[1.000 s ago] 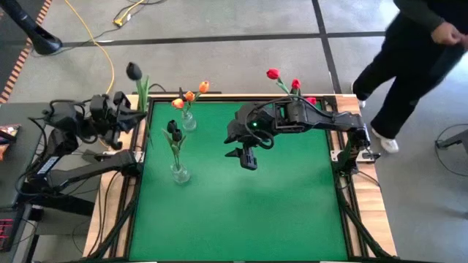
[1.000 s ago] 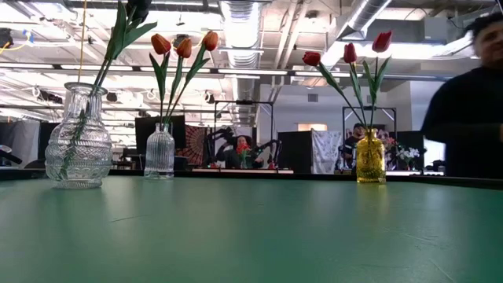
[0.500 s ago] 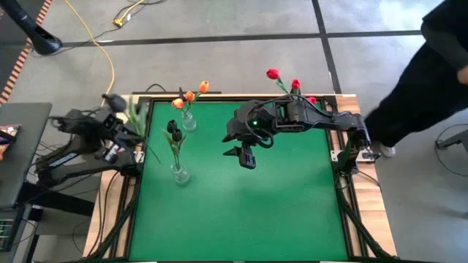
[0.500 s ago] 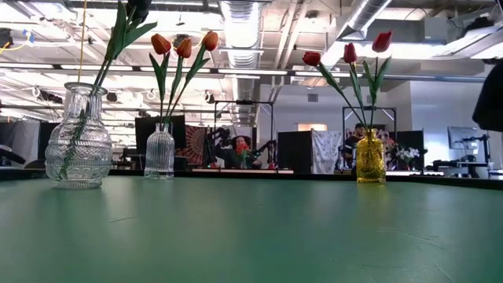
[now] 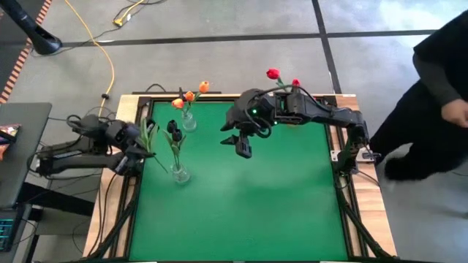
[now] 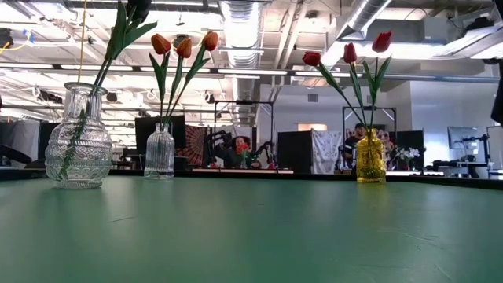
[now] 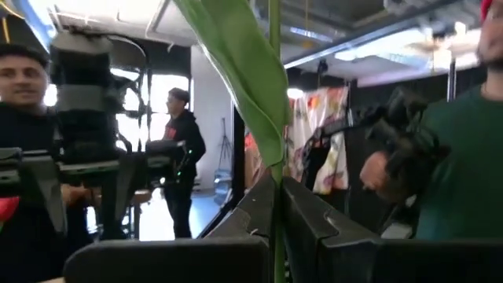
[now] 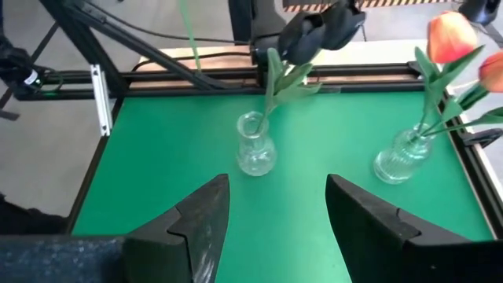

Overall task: Sort flowers into vase by color
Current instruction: Put the black flower into the bottom transparent vase, then return to Home Position

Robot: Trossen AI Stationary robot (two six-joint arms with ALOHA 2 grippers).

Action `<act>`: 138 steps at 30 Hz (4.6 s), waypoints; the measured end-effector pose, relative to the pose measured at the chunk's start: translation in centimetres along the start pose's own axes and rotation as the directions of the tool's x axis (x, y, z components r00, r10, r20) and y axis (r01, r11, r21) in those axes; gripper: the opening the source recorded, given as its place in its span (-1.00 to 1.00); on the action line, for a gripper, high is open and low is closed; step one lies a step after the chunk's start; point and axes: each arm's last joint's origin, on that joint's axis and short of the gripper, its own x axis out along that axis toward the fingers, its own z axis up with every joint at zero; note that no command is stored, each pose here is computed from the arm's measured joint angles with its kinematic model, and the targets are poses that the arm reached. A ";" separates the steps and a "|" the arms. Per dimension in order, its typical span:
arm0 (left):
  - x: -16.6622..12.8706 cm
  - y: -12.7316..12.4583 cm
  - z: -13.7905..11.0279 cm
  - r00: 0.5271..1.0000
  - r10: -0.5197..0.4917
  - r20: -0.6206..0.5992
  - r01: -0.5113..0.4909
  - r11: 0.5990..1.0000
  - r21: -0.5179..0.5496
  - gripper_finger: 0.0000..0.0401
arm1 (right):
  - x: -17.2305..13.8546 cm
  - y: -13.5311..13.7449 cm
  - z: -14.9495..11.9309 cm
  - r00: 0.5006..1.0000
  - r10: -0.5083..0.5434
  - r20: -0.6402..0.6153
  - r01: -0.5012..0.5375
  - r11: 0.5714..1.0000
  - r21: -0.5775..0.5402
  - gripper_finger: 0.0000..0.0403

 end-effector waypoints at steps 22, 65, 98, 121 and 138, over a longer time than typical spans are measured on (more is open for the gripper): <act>-0.1 0.4 -2.8 0.967 0.096 -0.237 -0.076 0.993 0.090 -1.00 | -0.1 -0.6 0.1 1.000 -0.012 0.015 0.012 1.000 0.007 0.18; -1.1 1.4 -8.4 0.917 0.164 -0.363 -0.127 0.984 0.123 -1.00 | -0.1 -1.1 0.4 0.999 -0.023 0.041 0.020 0.997 0.072 0.18; -3.8 1.6 -14.2 0.909 0.301 -0.287 -0.338 0.937 -0.087 -1.00 | -0.2 -1.3 0.4 0.999 -0.028 0.047 0.024 0.997 0.074 0.18; -3.7 1.3 -14.3 0.934 0.182 -0.308 -0.230 0.965 -0.128 -0.34 | -0.2 -1.3 0.4 0.999 -0.028 0.046 0.024 0.997 0.074 0.18; -3.2 0.7 -12.6 0.960 0.023 -0.279 -0.126 0.926 -0.357 -0.30 | -0.2 -1.3 0.4 0.999 -0.028 0.046 0.025 0.997 0.066 0.18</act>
